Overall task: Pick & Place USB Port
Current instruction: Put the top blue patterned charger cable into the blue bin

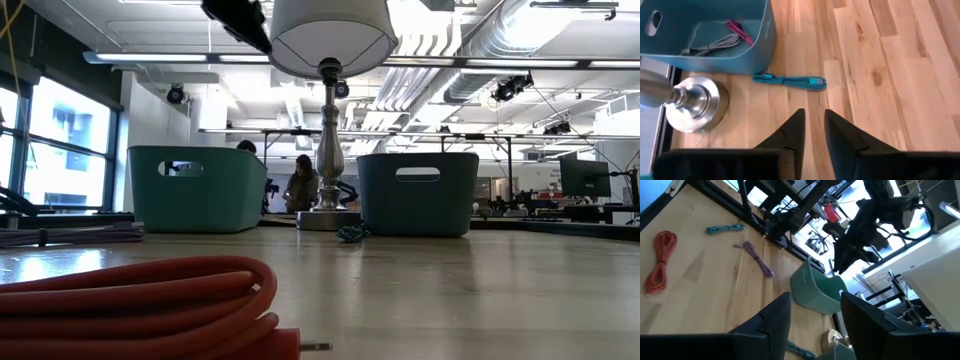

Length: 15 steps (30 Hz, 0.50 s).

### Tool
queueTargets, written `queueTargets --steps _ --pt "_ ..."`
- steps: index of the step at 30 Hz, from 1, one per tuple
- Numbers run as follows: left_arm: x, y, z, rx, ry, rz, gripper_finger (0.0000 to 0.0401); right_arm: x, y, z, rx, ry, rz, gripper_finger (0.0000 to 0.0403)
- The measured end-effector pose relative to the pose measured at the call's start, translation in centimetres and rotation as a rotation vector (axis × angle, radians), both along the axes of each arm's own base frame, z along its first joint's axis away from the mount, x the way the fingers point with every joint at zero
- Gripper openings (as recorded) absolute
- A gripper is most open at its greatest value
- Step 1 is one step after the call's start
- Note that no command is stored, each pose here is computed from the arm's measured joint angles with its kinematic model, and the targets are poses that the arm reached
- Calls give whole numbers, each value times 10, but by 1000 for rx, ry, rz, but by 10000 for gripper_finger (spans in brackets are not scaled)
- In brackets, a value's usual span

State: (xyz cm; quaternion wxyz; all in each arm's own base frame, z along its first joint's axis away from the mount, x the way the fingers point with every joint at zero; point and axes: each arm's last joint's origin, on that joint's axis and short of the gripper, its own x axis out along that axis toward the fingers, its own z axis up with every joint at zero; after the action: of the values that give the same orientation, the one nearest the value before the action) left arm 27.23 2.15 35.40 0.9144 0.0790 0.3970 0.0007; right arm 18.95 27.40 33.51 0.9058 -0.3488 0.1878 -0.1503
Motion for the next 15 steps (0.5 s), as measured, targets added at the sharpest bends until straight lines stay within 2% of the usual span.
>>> queueTargets --steps 9,12,15 --pt "16 2 -9 -2 -12 12 183 0 1 -1 45 32 12 165" --pt "17 3 -8 -40 -25 100 215 -1 1 -1 46 32 15 165" --pt "17 3 -10 -152 -32 247 235 -1 2 -1 45 31 16 165"
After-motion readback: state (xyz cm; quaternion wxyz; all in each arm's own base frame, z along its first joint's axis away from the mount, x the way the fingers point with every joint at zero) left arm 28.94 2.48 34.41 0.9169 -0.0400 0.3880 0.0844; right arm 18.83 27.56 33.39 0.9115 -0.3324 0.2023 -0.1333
